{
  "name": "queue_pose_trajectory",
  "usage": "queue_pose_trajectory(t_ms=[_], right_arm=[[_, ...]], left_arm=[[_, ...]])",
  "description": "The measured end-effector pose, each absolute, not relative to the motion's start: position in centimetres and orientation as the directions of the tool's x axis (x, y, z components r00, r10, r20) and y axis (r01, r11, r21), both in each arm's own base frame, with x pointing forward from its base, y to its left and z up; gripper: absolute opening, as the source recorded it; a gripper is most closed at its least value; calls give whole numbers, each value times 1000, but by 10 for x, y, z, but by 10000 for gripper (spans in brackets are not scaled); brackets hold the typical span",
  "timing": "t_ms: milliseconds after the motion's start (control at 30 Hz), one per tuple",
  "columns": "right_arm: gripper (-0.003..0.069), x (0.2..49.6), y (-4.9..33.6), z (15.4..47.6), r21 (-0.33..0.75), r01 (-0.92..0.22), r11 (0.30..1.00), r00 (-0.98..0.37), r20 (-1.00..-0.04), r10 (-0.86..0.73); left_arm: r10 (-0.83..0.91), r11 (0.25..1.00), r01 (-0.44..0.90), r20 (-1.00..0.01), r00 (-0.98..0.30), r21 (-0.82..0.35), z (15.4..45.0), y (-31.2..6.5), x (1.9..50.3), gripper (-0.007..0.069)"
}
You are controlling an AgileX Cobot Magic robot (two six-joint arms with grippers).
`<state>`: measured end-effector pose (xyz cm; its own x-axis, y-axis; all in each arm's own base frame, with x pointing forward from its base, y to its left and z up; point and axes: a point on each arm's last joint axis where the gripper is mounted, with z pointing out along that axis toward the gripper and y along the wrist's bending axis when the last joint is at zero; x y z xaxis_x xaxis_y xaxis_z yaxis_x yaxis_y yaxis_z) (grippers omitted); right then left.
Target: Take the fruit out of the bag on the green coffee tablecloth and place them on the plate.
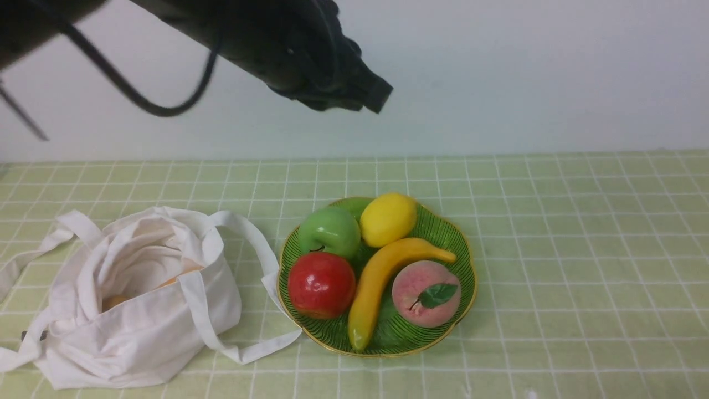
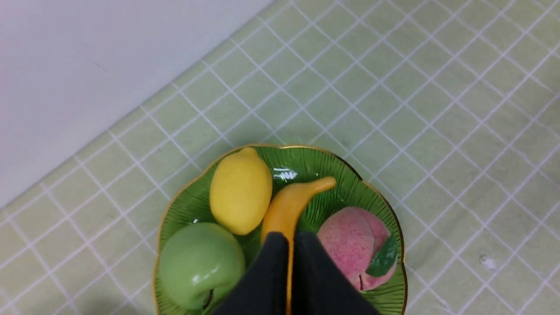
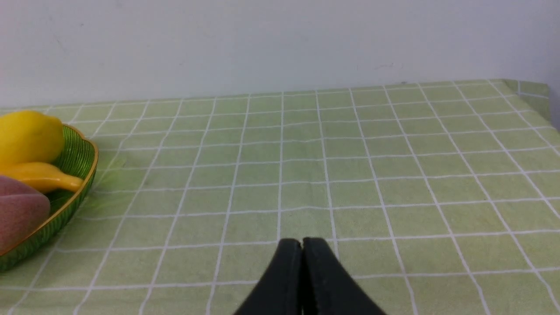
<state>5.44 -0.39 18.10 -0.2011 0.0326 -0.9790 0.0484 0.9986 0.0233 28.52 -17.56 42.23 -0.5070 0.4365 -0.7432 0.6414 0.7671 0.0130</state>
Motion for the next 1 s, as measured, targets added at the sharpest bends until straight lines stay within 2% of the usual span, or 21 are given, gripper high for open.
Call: queue_pose_trajectory(t_ms=[100, 300, 333, 433, 733, 1000], right_arm=[[-10, 54, -4, 181, 23, 48, 999, -201, -979, 33], [-10, 54, -4, 181, 23, 48, 999, -201, -979, 33], [-10, 54, -4, 181, 23, 48, 999, -201, -979, 33], [-10, 54, -4, 181, 23, 48, 999, -201, -979, 33], [-10, 54, -4, 181, 23, 48, 999, -201, -979, 33], [-10, 54, -4, 181, 23, 48, 999, -201, -979, 33]], left_arm=[[388, 824, 565, -771, -505, 45, 438, -150, 256, -8], [295, 896, 438, -831, -472, 69, 442, -102, 196, -8], [255, 910, 412, -849, -463, 49, 437, -87, 172, -8], [194, 923, 385, -871, -451, 6, 423, -68, 139, -8], [131, 926, 372, -870, -476, -64, 369, -40, 87, -8], [81, 920, 383, -910, -407, -89, 361, -26, 60, -8]])
